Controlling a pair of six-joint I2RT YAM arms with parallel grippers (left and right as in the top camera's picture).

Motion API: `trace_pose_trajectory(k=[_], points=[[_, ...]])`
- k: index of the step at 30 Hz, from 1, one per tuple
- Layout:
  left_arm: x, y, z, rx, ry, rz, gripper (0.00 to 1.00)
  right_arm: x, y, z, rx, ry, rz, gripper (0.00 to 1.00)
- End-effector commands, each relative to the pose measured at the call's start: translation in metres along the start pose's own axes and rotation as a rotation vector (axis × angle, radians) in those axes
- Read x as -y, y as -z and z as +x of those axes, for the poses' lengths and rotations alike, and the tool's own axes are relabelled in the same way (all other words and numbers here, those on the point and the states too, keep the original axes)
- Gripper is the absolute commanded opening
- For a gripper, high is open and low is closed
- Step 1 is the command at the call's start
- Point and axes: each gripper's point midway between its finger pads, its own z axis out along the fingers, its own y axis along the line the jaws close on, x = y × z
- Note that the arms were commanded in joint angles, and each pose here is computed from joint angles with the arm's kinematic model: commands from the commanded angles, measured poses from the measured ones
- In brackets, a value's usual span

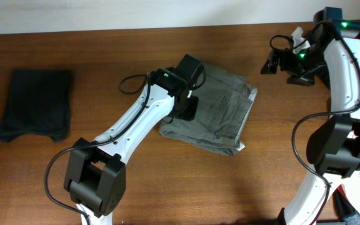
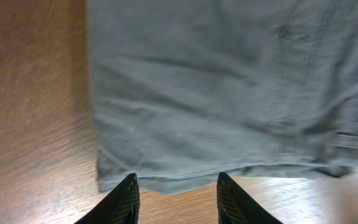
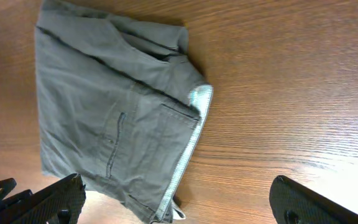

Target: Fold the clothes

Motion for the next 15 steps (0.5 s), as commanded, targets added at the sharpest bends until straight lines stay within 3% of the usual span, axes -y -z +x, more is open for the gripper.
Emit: trace_pose_trajectory(k=[1,15], points=[[-0.013,-0.016,0.01,-0.029,0.026,-0.057,0.41,0.001,0.007,-0.001,0.018,0.007,0.022,0.99],[-0.034,-0.072,0.039,-0.045,0.071,-0.097,0.4,0.001,0.007,-0.001,0.018,0.007,0.022,0.99]])
